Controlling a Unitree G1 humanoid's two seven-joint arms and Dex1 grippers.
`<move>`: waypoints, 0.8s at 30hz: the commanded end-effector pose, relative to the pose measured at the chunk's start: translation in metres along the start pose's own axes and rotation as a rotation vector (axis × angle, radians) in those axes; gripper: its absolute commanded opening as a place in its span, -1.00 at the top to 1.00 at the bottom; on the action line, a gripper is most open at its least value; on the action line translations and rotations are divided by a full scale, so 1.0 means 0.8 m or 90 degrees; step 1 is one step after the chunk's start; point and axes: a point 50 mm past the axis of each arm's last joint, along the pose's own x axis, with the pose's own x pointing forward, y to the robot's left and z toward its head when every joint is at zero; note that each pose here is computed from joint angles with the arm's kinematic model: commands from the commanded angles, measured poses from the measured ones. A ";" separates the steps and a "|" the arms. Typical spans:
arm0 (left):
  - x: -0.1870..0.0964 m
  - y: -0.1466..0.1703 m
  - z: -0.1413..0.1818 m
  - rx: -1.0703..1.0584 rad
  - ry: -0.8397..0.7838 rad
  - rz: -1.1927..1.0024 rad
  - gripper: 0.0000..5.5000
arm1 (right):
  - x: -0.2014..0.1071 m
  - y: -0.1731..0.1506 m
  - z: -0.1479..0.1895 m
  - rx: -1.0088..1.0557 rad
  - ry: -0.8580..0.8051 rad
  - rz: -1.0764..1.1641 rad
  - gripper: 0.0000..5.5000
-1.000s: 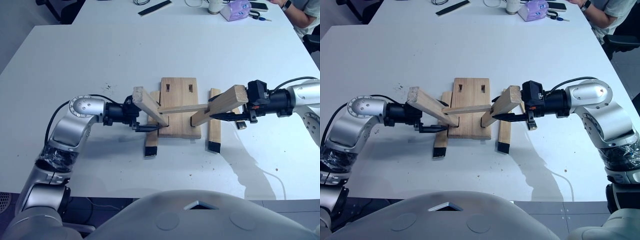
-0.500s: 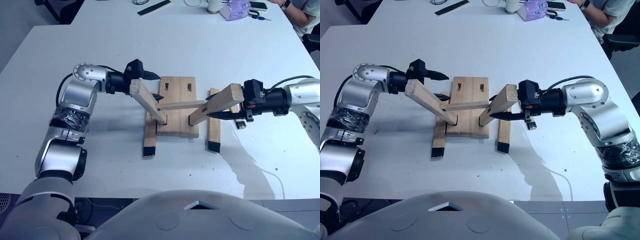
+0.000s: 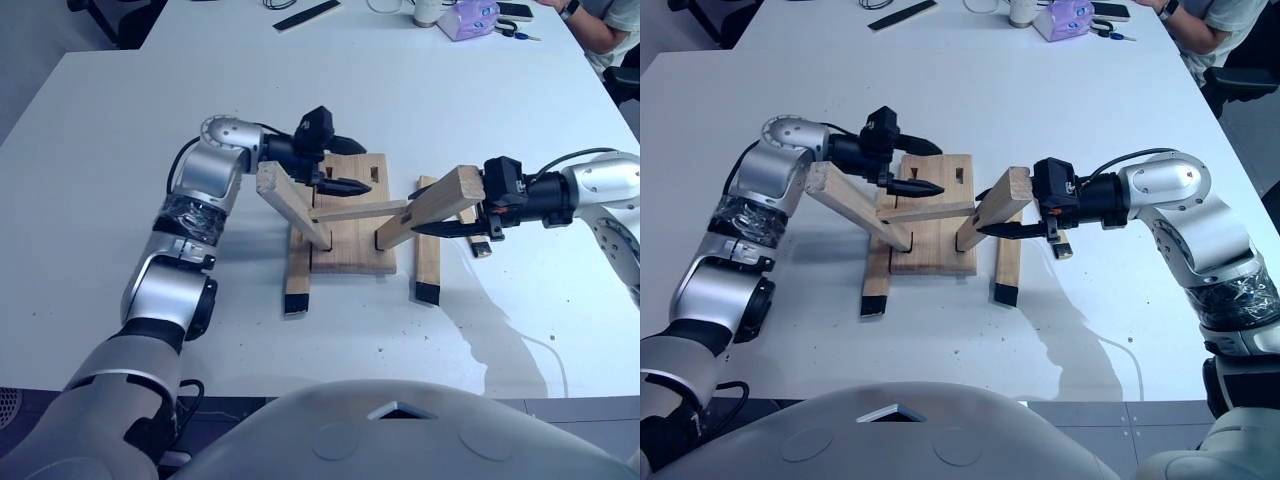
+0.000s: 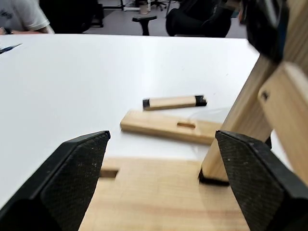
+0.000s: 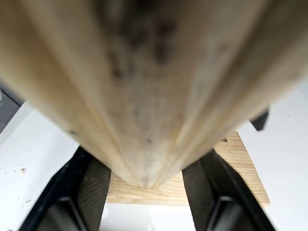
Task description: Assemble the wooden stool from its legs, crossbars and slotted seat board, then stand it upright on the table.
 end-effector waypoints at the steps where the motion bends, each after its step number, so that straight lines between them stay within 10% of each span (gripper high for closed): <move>1: 0.003 -0.016 0.009 0.015 0.011 -0.083 -0.48 | 0.020 0.028 -0.068 0.118 0.143 0.058 0.26; 24: -0.008 -0.017 0.031 -0.013 -0.064 0.004 -0.48 | 0.030 0.017 -0.064 0.112 0.146 0.064 0.26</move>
